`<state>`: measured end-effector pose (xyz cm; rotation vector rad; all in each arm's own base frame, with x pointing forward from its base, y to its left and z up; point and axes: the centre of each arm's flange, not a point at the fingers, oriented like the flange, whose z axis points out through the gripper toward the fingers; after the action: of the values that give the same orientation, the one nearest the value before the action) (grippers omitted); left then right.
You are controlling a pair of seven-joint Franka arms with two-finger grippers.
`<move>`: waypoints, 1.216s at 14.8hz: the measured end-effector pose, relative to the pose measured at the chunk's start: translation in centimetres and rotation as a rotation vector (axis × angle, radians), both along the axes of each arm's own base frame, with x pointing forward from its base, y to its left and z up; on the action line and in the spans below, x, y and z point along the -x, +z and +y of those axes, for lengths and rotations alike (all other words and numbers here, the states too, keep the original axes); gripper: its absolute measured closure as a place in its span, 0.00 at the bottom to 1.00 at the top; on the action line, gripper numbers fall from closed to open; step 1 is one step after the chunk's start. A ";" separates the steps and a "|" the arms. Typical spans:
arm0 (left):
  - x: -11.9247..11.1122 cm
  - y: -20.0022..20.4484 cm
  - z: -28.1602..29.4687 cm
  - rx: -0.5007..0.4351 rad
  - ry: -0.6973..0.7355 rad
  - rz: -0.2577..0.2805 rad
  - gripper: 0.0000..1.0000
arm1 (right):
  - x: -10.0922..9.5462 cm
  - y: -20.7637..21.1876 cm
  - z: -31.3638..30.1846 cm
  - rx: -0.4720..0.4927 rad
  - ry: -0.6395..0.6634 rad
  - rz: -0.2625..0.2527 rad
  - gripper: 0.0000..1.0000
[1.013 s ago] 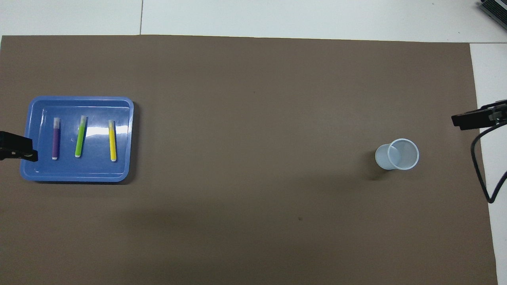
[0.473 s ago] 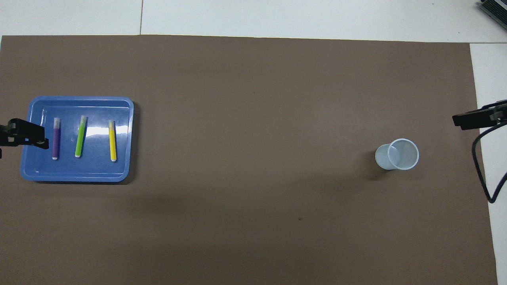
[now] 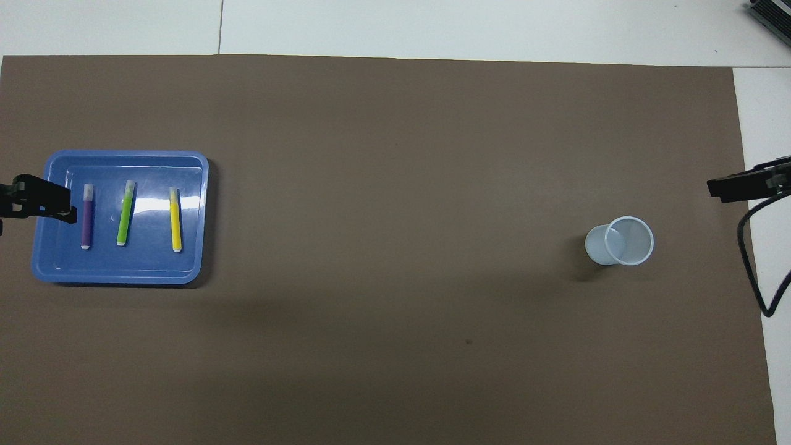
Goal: Right arm passes pens to left for tray arrangement
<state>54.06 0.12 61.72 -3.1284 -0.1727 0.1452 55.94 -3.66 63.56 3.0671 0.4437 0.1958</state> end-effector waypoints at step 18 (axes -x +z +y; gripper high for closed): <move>0.4 0.8 -0.8 0.000 -0.018 -0.012 0.00 | 0.1 0.0 -1.0 0.000 -0.018 0.000 0.00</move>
<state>53.65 -0.64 62.57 -3.1307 -0.1442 0.1264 55.86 -4.65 63.56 3.0700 0.4161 0.1953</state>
